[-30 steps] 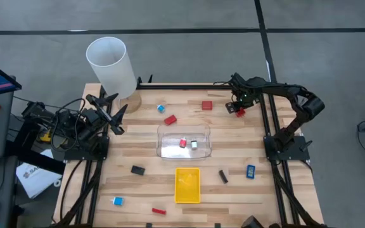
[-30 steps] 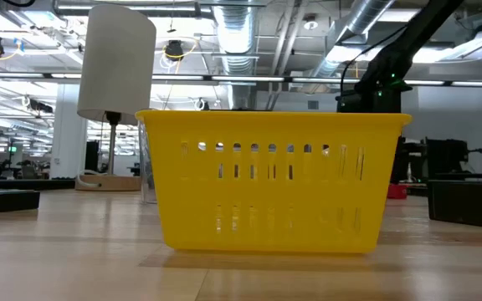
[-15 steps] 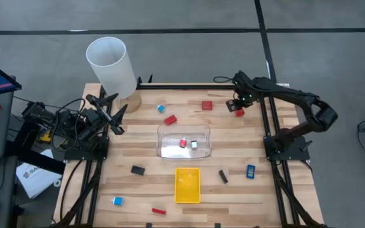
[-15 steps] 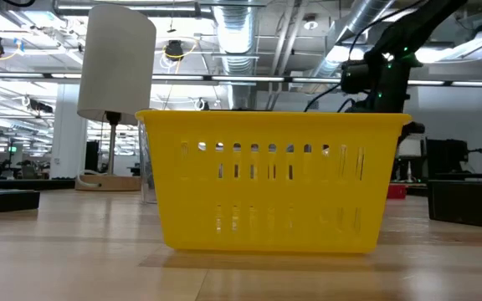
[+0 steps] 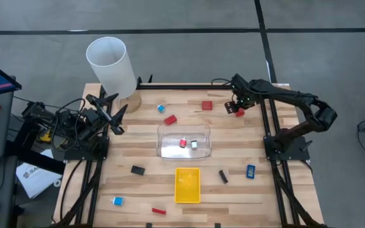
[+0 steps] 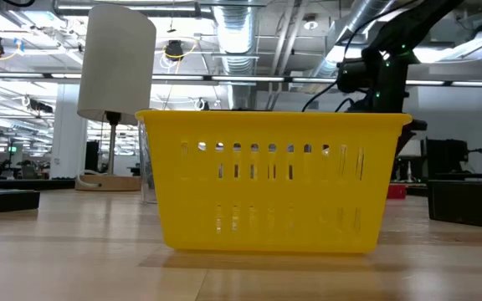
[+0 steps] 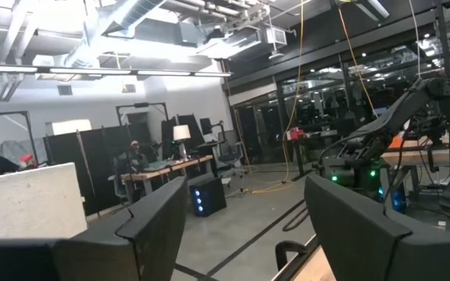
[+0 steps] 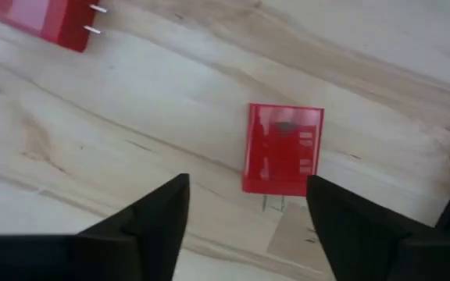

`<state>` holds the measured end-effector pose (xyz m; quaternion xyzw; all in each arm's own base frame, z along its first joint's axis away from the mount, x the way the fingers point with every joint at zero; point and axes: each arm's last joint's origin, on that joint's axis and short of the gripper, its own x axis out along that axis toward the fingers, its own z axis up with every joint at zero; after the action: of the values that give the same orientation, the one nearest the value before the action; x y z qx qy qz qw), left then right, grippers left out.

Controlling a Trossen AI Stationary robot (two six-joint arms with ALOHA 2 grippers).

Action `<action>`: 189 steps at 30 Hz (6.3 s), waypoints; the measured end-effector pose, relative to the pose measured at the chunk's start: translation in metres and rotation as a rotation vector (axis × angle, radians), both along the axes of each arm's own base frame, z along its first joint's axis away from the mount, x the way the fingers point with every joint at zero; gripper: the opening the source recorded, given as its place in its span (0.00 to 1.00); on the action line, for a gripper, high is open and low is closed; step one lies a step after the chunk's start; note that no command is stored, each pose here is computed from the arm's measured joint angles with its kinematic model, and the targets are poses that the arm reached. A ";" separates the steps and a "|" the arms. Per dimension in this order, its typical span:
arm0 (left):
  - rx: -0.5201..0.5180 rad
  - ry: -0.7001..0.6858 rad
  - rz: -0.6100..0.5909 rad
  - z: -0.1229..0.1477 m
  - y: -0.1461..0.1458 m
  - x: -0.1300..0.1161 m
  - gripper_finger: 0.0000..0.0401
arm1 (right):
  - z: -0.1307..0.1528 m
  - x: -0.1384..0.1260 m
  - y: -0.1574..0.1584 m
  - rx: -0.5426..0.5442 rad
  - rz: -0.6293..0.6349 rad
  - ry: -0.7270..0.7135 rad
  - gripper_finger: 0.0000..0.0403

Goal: Pick & Place Office items
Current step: Put the right red charger adapter into the transparent bin

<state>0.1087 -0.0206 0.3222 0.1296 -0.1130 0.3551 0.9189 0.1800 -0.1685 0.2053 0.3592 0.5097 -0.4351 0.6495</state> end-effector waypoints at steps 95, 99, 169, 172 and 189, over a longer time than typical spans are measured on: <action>0.021 -0.025 -0.064 0.000 -0.002 0.001 0.63 | 0.015 0.046 0.049 -0.107 0.139 -0.276 0.49; 0.020 -0.025 -0.064 0.000 -0.002 0.001 0.63 | 0.024 0.056 0.075 -0.148 0.183 -0.328 0.49; 0.021 -0.017 -0.062 0.000 -0.002 0.003 0.63 | -0.004 0.218 0.184 0.008 0.845 -0.110 0.49; 0.022 -0.018 -0.062 0.000 -0.002 0.002 0.63 | -0.003 0.220 0.181 0.000 0.854 -0.126 0.49; 0.019 -0.021 -0.062 0.000 -0.002 0.002 0.63 | 0.000 0.230 0.163 -0.045 0.876 -0.228 0.49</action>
<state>0.1109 -0.0226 0.3221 0.1312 -0.1299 0.3268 0.9269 0.4096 -0.0055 0.2056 0.1410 0.5293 -0.0879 0.8320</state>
